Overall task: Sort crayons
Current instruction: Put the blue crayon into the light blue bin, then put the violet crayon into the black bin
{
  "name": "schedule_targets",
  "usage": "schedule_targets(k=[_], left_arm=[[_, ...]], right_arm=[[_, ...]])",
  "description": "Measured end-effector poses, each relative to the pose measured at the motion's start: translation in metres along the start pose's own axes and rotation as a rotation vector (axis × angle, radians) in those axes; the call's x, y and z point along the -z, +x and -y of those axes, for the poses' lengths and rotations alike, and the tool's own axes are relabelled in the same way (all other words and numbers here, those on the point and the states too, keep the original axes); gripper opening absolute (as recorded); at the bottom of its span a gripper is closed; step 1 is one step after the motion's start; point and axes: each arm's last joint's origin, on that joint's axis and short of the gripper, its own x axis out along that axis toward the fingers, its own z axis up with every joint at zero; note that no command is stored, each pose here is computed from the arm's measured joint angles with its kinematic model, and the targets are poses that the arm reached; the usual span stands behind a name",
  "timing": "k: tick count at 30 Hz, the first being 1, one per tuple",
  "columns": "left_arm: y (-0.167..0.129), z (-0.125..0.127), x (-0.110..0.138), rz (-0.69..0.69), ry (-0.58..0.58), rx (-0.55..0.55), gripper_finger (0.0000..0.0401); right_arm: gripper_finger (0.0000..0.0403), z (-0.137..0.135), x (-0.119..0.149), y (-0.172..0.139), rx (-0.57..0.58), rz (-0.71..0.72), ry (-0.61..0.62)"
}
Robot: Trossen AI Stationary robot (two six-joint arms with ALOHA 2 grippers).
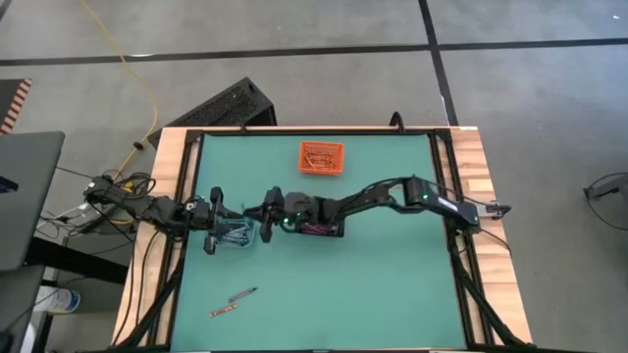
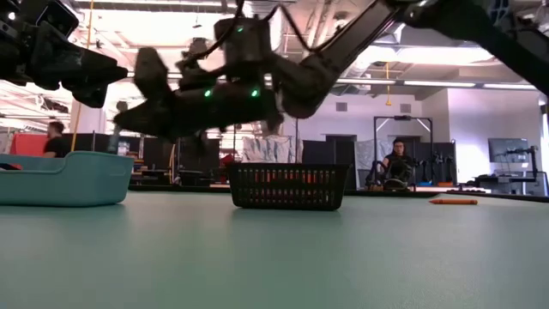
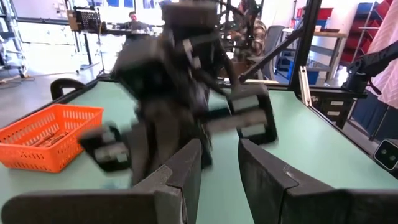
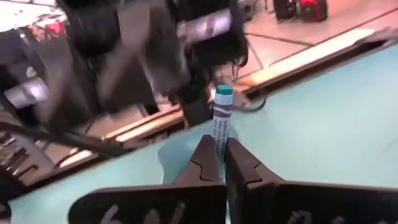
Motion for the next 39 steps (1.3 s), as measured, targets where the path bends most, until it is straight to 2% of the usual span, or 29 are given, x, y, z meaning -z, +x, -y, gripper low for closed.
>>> schedule_targets(k=[4,12,25,27,30,33,36,39], left_arm=[[0.0,0.0,0.0,0.0,0.0,0.0,0.0096],[0.0,0.0,0.0,0.0,0.0,0.0,0.0096],[0.0,0.0,0.0,0.0,0.0,0.0,0.0096],[0.0,0.0,0.0,0.0,0.0,0.0,0.0095],[0.0,0.0,0.0,0.0,0.0,0.0,0.0095],[0.0,0.0,0.0,0.0,0.0,0.0,0.0095],[0.0,0.0,0.0,0.0,0.0,0.0,0.0095],[0.0,0.0,0.0,0.0,0.0,0.0,0.0095]], right_arm=[[0.0004,-0.001,0.01,0.015,-0.046,-0.015,0.004],[0.0018,-0.003,0.011,0.02,-0.01,-0.138,-0.081],[0.0105,-0.005,0.013,0.02,-0.001,-0.186,-0.104],[0.0116,-0.006,0.013,0.02,-0.034,-0.203,-0.102],[0.0126,-0.01,0.005,0.017,-0.1,-0.249,-0.103],[0.0127,-0.013,-0.01,0.01,-0.103,-0.324,-0.125],[0.0122,-0.018,-0.027,-0.001,-0.07,-0.41,-0.169],[0.0118,-0.019,-0.045,-0.016,0.034,-0.492,-0.224]])
